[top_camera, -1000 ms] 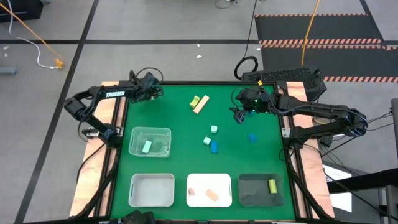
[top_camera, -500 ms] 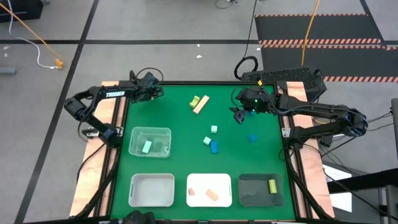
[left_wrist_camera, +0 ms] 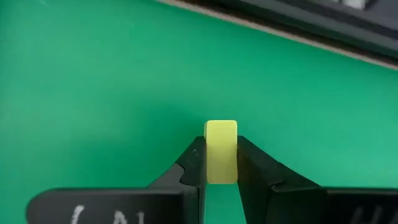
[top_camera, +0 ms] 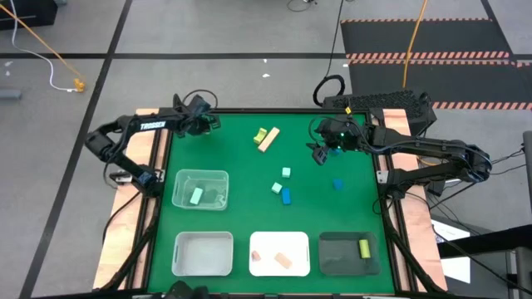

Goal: Sort & place blocks by color
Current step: Put the left green block into the black bin

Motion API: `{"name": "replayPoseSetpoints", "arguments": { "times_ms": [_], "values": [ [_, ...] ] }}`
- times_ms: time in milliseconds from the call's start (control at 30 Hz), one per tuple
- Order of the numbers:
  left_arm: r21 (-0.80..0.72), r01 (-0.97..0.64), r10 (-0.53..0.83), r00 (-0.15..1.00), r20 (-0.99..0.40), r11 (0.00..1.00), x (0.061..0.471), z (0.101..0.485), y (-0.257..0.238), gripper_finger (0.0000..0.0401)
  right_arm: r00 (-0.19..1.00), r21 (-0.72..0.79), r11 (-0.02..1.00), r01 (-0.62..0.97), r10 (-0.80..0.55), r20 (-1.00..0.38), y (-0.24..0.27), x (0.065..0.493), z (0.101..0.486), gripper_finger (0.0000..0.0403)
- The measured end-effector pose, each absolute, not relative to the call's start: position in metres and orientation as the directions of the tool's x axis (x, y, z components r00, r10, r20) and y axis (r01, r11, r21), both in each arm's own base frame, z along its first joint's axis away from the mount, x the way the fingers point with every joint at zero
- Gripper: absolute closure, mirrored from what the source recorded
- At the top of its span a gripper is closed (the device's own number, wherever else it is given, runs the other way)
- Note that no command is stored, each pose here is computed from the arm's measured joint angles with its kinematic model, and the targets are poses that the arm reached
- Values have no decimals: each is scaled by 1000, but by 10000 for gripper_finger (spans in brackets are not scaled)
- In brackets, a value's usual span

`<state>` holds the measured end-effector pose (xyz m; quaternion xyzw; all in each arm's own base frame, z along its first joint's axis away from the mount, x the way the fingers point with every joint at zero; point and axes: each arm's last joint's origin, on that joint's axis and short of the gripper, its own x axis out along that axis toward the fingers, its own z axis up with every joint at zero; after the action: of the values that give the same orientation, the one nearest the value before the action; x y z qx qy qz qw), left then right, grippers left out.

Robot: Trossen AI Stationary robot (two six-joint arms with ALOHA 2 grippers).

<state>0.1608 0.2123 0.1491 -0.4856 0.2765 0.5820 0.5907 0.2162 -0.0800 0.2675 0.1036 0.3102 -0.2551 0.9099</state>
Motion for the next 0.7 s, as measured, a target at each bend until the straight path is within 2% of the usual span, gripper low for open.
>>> {"name": "replayPoseSetpoints", "arguments": {
  "times_ms": [200, 333, 533, 700],
  "values": [
    [-396, -917, 475, 329, -816, -45, 172, 177, 200, 344, 680, 107, 826, 553, -373, -631, -78, 216, 266, 115],
    [-513, -855, 511, 474, -717, 73, 182, 206, 184, 344, 704, 188, 807, 560, -343, -622, -77, 218, 267, 115],
    [-673, -688, 512, 695, -504, 271, 200, 249, 148, 344, 739, 290, 754, 590, -359, -570, -78, 221, 272, 115],
    [-789, -461, 442, 855, -272, 406, 221, 279, 115, 344, 807, 351, 758, 549, -372, -458, -78, 228, 283, 115]
  ]
}}
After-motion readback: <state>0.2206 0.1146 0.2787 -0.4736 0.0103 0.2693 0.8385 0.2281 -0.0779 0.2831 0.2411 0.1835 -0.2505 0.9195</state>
